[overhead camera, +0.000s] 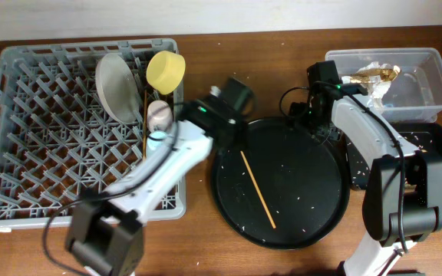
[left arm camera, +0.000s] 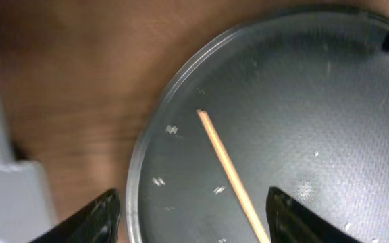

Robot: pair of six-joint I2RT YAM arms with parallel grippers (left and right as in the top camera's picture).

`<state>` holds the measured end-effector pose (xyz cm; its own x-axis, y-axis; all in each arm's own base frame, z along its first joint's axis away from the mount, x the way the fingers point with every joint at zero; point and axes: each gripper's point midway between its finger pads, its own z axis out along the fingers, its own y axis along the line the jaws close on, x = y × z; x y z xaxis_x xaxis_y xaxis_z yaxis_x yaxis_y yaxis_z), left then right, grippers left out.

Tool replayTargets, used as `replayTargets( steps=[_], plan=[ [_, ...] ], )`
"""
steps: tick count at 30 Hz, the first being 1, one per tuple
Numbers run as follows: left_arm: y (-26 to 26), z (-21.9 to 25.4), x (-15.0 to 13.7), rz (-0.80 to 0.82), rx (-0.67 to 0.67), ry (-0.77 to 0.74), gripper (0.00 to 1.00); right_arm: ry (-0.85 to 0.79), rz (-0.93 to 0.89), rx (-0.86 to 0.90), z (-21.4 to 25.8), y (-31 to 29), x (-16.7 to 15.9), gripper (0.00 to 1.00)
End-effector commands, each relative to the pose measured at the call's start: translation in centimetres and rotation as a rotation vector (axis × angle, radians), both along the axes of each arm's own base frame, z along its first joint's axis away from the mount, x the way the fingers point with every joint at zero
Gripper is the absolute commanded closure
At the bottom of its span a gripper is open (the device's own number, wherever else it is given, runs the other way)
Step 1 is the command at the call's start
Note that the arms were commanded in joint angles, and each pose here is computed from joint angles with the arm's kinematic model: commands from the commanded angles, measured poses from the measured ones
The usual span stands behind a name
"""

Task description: Sort waste into correct bins and load items into the dishwasher rack

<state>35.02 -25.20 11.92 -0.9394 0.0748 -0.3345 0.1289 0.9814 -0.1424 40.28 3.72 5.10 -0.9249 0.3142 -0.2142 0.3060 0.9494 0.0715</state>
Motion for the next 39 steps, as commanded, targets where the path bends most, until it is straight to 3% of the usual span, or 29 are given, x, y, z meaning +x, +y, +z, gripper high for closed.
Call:
replayTargets(
  steps=[1,6,10,15,17,19,21,22,28,34,36,39],
  plan=[
    [-3.8,-4.5,-1.3,0.024,-0.028,0.056,0.36,0.006,-0.010,-0.013,-0.3,-0.2,-0.2,0.08],
    [-5.9,-9.7,-2.2,0.023,-0.064,0.176,0.37,-0.043,-0.222,-0.020,1.0,-2.4,0.4,0.09],
    [-5.9,-11.3,-2.9,0.019,-0.050,0.223,0.42,-0.206,-0.259,-0.013,6.8,-2.9,1.1,0.07],
    [-6.3,-12.9,-4.3,-0.007,-0.012,0.258,0.69,-0.227,-0.259,-0.009,7.8,-2.9,0.9,0.05],
    [-6.2,-15.0,-5.2,-0.009,0.002,0.316,0.84,-0.228,-0.260,-0.009,7.8,-2.9,0.9,0.04],
    [-6.0,-15.7,-5.2,-0.001,-0.005,0.343,0.86,-0.228,-0.260,-0.009,7.8,-2.9,0.9,0.03],
    [-6.0,-15.6,-5.1,0.001,-0.007,0.341,0.99,-0.228,-0.260,-0.010,7.8,-2.9,0.9,0.03],
    [-6.0,-15.5,-4.9,0.003,-0.009,0.339,0.99,-0.228,-0.260,-0.010,7.8,-2.9,0.9,0.02],
    [-7.5,-11.8,-2.7,-0.227,0.007,0.250,0.99,-0.226,-0.259,-0.011,7.8,-2.9,0.9,0.01],
    [-6.6,-4.2,2.1,-0.264,0.085,0.108,0.99,-0.216,-0.253,-0.018,7.4,-3.0,0.9,0.01],
    [-3.8,-1.3,3.1,-0.267,0.175,0.101,0.98,-0.209,-0.253,-0.019,7.1,-3.0,0.9,0.01],
    [5.6,4.2,4.5,-0.121,0.380,0.132,0.98,-0.209,-0.253,-0.020,7.1,-3.0,0.9,0.02]
  ],
)
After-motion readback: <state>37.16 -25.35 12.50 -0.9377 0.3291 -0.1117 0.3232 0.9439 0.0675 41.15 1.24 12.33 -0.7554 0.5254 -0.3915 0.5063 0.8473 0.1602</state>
